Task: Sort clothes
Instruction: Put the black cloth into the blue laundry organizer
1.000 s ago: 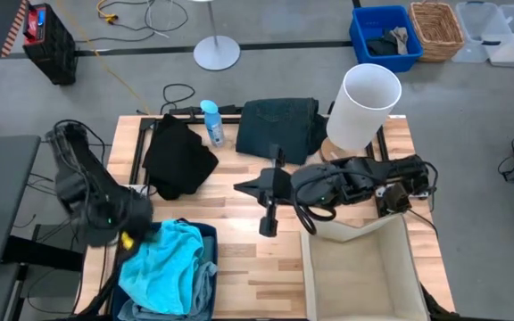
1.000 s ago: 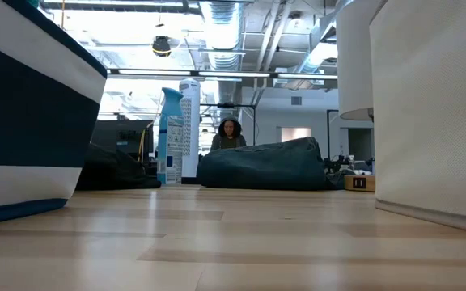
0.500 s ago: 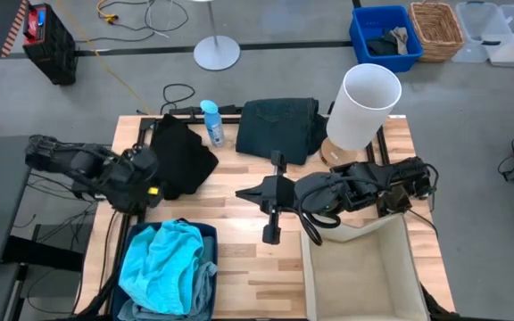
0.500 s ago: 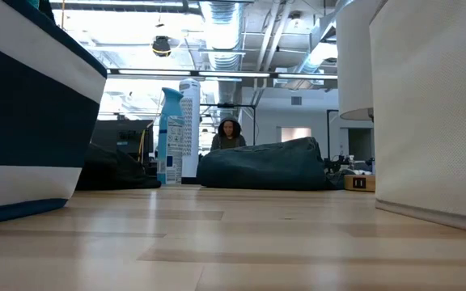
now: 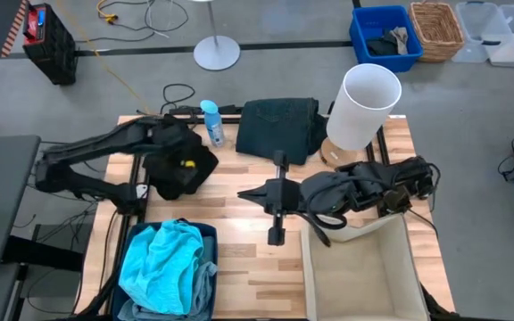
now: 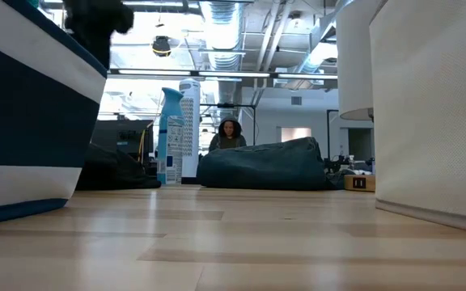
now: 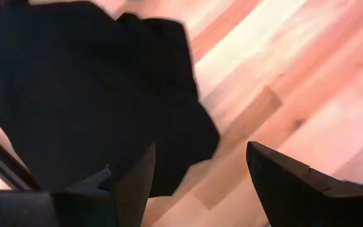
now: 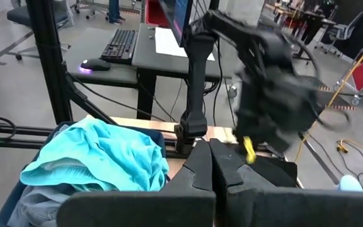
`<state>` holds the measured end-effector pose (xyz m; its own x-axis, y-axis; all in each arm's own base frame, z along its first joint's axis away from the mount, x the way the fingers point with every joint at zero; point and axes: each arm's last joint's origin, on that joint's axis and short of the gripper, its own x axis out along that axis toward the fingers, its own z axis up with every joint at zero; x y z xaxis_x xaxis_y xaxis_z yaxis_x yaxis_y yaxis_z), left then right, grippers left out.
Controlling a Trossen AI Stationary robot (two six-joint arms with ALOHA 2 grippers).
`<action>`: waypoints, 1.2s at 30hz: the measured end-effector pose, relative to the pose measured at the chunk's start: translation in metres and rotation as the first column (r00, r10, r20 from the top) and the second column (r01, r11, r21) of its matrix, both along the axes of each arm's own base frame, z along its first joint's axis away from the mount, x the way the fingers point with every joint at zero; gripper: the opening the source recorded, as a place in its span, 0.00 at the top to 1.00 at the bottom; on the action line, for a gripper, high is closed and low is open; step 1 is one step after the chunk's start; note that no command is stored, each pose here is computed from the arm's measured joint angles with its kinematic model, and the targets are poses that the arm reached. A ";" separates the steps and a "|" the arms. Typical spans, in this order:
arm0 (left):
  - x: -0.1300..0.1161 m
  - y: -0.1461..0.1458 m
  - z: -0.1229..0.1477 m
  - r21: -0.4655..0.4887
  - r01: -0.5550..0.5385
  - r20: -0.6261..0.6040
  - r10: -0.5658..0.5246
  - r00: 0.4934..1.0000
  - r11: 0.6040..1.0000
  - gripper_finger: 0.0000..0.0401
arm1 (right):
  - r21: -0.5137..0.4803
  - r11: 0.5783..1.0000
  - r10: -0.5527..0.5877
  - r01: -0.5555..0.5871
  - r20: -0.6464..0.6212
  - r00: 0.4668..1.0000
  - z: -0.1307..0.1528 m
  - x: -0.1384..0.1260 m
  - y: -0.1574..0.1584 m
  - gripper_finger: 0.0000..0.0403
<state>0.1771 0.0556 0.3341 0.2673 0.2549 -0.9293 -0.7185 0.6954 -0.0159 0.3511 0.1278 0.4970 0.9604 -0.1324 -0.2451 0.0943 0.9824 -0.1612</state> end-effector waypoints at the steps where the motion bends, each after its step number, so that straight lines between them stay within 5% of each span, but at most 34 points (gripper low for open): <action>1: 0.004 0.008 -0.005 -0.015 -0.013 -0.025 0.013 1.000 1.000 0.39 | -0.002 1.000 0.004 -0.004 0.004 1.000 0.002 -0.003 0.000 1.00; 16: 0.018 0.094 -0.062 -0.139 -0.153 -0.335 0.099 0.937 0.978 0.33 | -0.049 0.998 0.027 -0.027 0.008 1.000 0.017 -0.036 0.012 1.00; 26: 0.006 0.082 -0.076 -0.181 -0.038 -0.349 -0.028 0.937 0.983 0.28 | -0.073 0.996 0.046 -0.048 -0.026 0.999 0.014 -0.041 0.021 1.00; 36: -0.030 0.069 -0.096 -0.162 -0.097 -0.236 0.057 0.970 0.982 0.27 | -0.079 0.996 0.038 -0.039 -0.017 0.999 0.015 -0.039 0.017 1.00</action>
